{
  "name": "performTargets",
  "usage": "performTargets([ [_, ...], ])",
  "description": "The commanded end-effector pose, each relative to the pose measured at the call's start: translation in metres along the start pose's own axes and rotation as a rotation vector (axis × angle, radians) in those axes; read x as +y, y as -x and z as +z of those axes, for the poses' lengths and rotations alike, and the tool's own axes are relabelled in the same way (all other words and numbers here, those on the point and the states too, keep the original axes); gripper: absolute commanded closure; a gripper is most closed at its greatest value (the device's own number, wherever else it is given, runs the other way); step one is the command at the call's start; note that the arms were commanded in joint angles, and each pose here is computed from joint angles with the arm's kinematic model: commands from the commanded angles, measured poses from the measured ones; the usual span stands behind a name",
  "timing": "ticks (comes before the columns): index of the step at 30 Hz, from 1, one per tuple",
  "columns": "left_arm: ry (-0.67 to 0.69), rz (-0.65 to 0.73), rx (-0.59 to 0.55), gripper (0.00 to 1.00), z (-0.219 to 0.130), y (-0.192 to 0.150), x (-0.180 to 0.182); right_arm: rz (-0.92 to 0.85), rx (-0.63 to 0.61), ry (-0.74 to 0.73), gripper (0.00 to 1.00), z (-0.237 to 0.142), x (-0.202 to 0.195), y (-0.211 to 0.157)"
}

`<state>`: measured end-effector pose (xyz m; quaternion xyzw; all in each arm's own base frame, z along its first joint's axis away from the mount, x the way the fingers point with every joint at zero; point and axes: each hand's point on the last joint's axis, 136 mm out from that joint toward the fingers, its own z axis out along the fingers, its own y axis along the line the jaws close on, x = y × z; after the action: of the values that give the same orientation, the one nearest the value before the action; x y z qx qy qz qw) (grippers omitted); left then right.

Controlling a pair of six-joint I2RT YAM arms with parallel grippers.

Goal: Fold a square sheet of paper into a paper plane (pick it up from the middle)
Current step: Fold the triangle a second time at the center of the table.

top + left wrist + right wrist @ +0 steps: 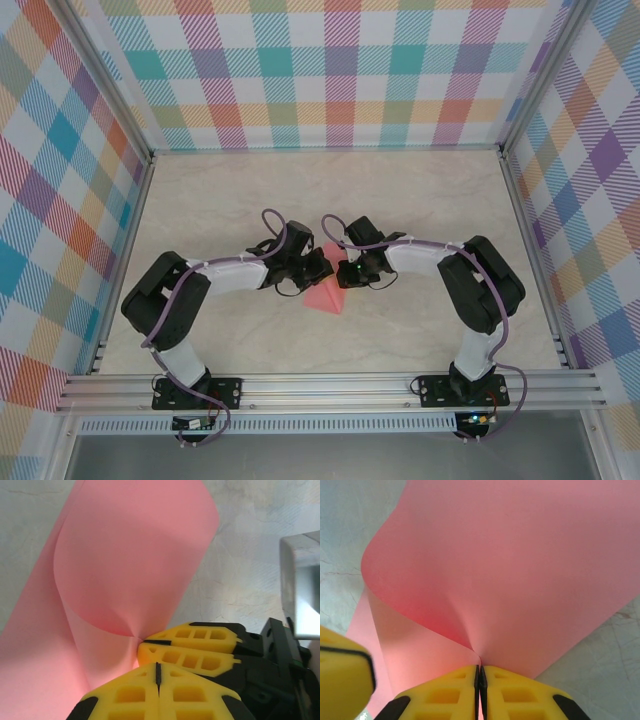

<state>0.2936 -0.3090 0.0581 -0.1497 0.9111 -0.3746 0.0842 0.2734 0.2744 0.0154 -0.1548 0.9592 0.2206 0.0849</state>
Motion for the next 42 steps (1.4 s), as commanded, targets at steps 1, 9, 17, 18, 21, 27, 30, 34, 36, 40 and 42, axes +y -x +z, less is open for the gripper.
performTargets([
  [1,0.012,-0.016,0.012,1.0,0.006,-0.001,0.013,0.007,0.033,-0.033,0.87,0.01,-0.01,-0.006],
  [9,-0.012,-0.006,0.001,1.0,0.004,-0.002,0.013,0.009,0.034,-0.034,0.87,0.01,-0.01,-0.006],
  [17,-0.041,0.016,0.0,1.0,-0.002,-0.005,0.009,0.012,0.037,-0.041,0.87,0.011,-0.011,-0.007],
  [18,-0.044,0.016,0.002,1.0,-0.002,-0.005,0.009,0.011,0.036,-0.038,0.87,0.011,-0.011,-0.006],
  [21,-0.04,0.017,0.005,1.0,-0.001,-0.006,0.012,0.014,0.037,-0.039,0.87,0.012,-0.011,-0.007],
  [27,0.001,0.021,0.012,1.0,0.007,-0.006,0.023,0.014,0.036,-0.036,0.87,0.012,-0.01,-0.006],
  [30,0.033,0.011,0.021,1.0,0.014,-0.007,0.034,0.016,0.032,-0.026,0.87,0.011,-0.008,-0.004],
  [34,0.089,-0.02,0.02,1.0,0.018,-0.01,0.054,0.02,0.022,-0.012,0.86,0.009,-0.003,0.001],
  [36,0.104,-0.03,0.024,1.0,0.019,-0.013,0.061,0.022,0.014,-0.003,0.86,0.007,0.0,0.004],
  [40,0.117,-0.039,0.023,1.0,0.018,-0.015,0.068,0.021,0.004,0.004,0.82,0.002,0.004,0.01],
  [42,0.118,-0.037,0.024,1.0,0.018,-0.016,0.069,0.019,-0.004,0.0,0.79,-0.003,0.006,0.012],
])
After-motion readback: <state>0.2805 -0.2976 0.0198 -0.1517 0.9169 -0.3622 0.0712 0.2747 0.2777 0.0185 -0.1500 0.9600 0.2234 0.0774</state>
